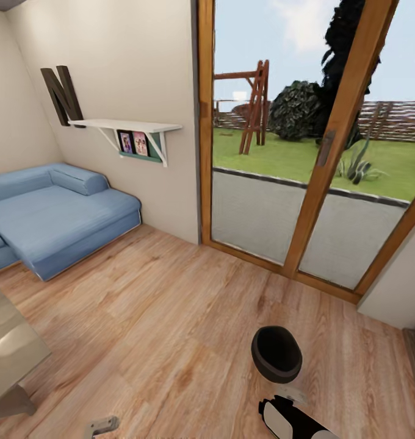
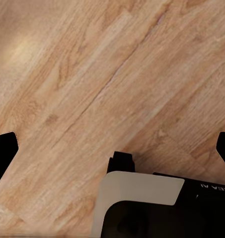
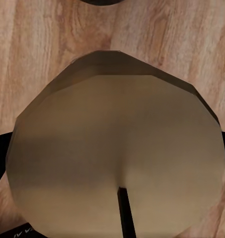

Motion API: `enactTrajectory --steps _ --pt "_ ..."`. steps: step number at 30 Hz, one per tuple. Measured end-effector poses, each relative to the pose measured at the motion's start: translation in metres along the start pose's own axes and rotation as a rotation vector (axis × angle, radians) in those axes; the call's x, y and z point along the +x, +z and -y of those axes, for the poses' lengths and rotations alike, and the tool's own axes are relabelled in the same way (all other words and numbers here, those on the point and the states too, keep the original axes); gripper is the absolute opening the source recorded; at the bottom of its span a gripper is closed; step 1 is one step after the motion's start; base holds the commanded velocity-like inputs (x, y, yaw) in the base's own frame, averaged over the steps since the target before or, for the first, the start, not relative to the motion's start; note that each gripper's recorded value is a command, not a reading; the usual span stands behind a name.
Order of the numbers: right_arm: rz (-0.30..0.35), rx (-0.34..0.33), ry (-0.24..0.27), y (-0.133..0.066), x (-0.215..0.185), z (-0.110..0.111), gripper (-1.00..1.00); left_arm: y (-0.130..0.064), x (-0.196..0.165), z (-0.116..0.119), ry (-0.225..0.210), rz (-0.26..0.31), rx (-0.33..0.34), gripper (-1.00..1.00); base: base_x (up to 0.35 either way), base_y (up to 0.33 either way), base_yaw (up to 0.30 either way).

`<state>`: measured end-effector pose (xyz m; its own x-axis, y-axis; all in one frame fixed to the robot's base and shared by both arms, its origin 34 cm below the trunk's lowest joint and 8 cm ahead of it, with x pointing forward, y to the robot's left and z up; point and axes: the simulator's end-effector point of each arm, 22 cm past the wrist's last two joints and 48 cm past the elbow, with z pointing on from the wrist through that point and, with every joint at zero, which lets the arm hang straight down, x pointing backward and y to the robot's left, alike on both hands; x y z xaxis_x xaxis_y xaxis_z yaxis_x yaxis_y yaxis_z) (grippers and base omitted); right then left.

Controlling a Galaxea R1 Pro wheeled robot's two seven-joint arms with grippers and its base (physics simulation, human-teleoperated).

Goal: Place each of the two pumpkins and all three candles from the living room inside a cabinet in the living room (use any cabinet), then make sure every cabinet is closed, and position the cauldron so it is next to a table in the living room.

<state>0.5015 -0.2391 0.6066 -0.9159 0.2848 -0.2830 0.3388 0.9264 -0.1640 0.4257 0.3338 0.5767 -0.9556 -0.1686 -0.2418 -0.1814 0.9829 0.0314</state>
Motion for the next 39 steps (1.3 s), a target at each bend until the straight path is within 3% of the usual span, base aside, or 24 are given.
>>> enactTrajectory --steps 20,27,39 --pt "-0.003 0.002 -0.002 0.002 0.002 0.000 -1.00 0.002 0.003 0.000 0.001 -0.008 -0.001 1.00 0.000 0.000 0.289" --pt "-0.008 -0.012 -0.003 0.000 0.007 -0.011 -1.00 0.002 0.004 -0.001 0.001 -0.011 -0.002 1.00 -0.002 0.000 0.289" --pt "-0.013 -0.014 -0.005 0.000 0.009 -0.013 -1.00 0.003 0.007 -0.001 0.001 -0.015 -0.003 1.00 -0.114 0.000 0.289"
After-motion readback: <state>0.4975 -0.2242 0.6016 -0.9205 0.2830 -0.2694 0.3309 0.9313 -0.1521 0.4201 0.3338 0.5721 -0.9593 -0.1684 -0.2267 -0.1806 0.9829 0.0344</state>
